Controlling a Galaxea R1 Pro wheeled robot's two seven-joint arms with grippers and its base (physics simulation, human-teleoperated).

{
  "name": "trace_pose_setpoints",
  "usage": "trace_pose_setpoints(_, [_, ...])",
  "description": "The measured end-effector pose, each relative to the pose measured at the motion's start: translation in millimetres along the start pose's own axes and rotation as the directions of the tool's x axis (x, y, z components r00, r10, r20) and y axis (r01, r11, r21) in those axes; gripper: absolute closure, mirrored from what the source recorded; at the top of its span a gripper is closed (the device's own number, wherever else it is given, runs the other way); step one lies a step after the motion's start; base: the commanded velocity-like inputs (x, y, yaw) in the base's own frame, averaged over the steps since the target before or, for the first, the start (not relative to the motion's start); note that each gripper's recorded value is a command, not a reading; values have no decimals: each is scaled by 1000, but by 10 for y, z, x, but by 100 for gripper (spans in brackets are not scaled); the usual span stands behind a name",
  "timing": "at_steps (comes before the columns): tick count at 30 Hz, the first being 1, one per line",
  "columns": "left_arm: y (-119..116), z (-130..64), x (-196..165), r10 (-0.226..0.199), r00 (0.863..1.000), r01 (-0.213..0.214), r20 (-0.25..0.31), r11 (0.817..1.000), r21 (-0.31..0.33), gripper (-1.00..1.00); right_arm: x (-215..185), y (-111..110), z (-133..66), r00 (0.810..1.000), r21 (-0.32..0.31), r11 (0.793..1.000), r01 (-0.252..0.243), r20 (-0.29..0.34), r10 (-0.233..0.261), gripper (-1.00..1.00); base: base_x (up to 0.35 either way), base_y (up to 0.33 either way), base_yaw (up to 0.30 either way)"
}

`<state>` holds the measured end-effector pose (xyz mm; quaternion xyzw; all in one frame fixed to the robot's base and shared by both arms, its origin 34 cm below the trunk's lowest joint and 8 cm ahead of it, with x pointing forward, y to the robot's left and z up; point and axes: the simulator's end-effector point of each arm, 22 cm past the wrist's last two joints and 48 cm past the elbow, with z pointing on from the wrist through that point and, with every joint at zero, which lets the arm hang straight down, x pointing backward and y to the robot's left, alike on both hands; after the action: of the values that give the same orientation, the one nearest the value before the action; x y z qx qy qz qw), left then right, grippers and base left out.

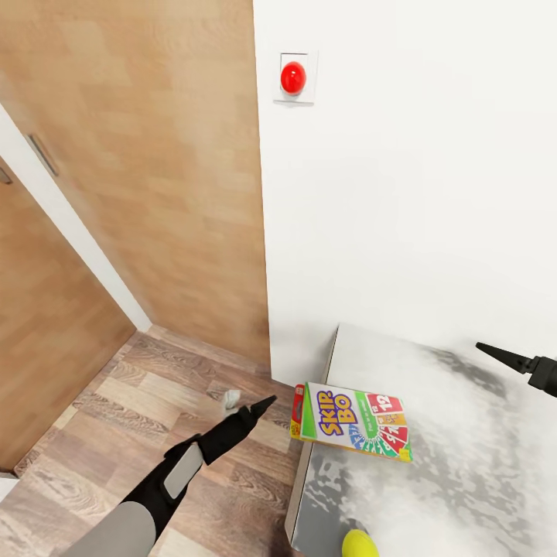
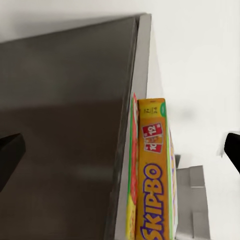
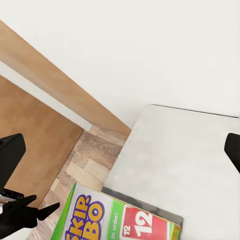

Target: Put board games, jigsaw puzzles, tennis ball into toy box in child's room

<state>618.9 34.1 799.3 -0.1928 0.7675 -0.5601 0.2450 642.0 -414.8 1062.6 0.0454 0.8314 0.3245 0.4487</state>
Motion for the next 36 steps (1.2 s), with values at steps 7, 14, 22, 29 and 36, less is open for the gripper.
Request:
trace_pose_setpoints(7, [-43,50,33,-8,1000,8,1,1000,7,-100,4,1,3,1000,-1,1000,0,-1,0,-100,0,0,0])
trace_pose_setpoints(14, [-26,87,53,-15,1000,15,3,1000,-10,-100,4,1,3,1000,-1,1000,0,-1,0,-100,0,0,0])
trace_pose_setpoints(22, [21,104,64,-20,1000,20,6,999,-36,-100,8,4,7,1000,-2,1000,0,-2,0,-100,0,0,0])
trace_pose_setpoints(29, [37,107,66,-22,1000,22,7,999,-45,-100,10,5,9,1000,-2,1000,-1,-3,1,-100,0,0,-2])
trace_pose_setpoints(36, [42,108,60,-22,1000,22,9,999,-49,-100,3,10,3,1000,-3,1000,0,-1,0,-100,0,0,-107])
